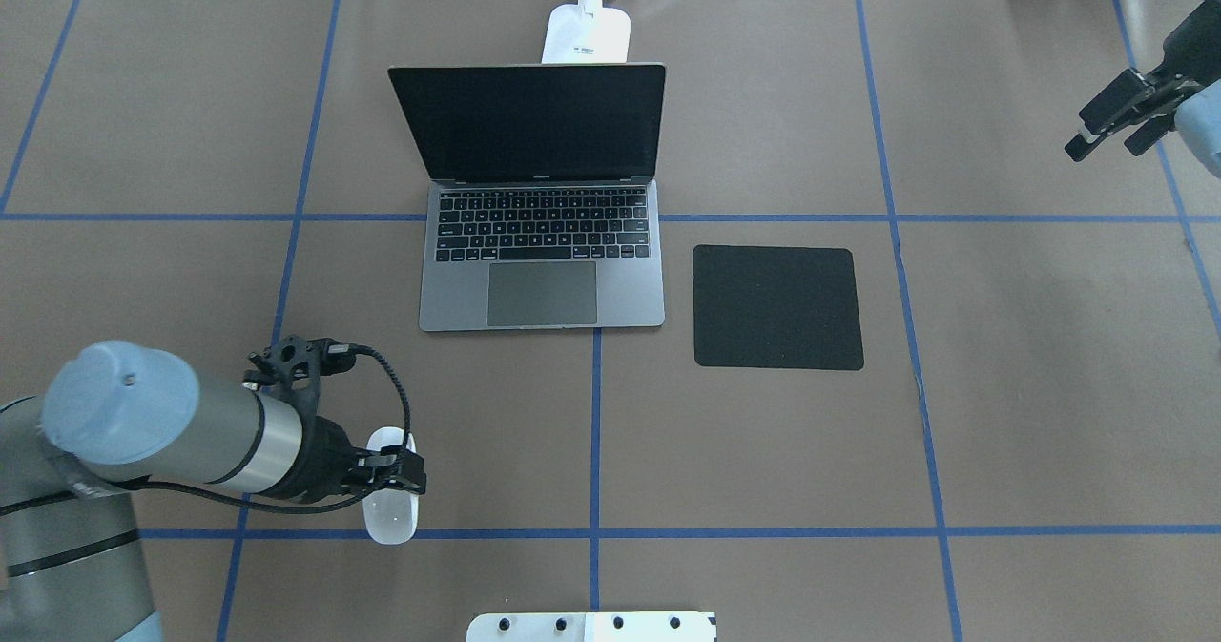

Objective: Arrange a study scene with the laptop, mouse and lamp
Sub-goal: 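Carry the white mouse in the left gripper toward the laptop, then move the white mouse with the left gripper over the black mouse pad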

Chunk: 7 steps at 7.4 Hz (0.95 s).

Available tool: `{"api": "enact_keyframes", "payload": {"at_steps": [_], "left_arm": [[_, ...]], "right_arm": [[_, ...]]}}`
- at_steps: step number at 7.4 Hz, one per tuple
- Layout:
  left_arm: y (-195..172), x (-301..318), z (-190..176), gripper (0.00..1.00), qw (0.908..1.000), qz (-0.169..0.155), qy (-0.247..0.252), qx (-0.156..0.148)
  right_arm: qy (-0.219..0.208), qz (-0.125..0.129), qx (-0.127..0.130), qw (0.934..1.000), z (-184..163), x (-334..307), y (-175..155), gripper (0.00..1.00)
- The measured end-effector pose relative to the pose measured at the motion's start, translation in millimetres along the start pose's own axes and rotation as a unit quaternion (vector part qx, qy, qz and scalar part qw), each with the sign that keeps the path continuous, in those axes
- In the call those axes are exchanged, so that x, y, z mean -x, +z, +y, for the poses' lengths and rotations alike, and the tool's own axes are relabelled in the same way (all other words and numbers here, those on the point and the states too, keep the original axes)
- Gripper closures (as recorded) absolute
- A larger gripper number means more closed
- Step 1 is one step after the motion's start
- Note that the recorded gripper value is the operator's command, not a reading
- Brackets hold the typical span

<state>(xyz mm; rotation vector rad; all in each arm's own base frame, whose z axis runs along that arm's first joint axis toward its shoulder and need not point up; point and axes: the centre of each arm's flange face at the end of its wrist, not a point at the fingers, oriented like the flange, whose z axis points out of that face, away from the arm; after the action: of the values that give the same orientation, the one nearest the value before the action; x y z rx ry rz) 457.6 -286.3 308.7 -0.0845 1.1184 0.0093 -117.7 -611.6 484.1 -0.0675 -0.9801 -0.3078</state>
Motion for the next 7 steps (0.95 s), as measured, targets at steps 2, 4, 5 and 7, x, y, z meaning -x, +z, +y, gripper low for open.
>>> {"api": "enact_keyframes", "payload": {"at_steps": [2,4,5,7], "left_arm": [[16.2,-77.0,-28.6,0.61,0.9999,-0.013,-0.001,-0.006],[31.4,-144.1,-58.1,0.60,0.9994,-0.029,-0.007,-0.020],[43.8,-174.3,-72.7,0.60,0.9989,-0.038,-0.007,-0.028],[72.9,-244.4,-107.2,0.60,0.9971,-0.056,-0.010,-0.051]], "right_arm": [[0.002,0.000,0.002,1.0000,-1.2,-2.6,1.9,0.00],[0.002,0.000,0.004,1.0000,-2.8,-6.1,5.9,0.00],[-0.001,0.000,0.002,1.0000,-4.3,-8.3,7.9,0.00],[-0.006,0.000,-0.001,1.0000,-6.4,-13.8,12.2,0.00]]}}
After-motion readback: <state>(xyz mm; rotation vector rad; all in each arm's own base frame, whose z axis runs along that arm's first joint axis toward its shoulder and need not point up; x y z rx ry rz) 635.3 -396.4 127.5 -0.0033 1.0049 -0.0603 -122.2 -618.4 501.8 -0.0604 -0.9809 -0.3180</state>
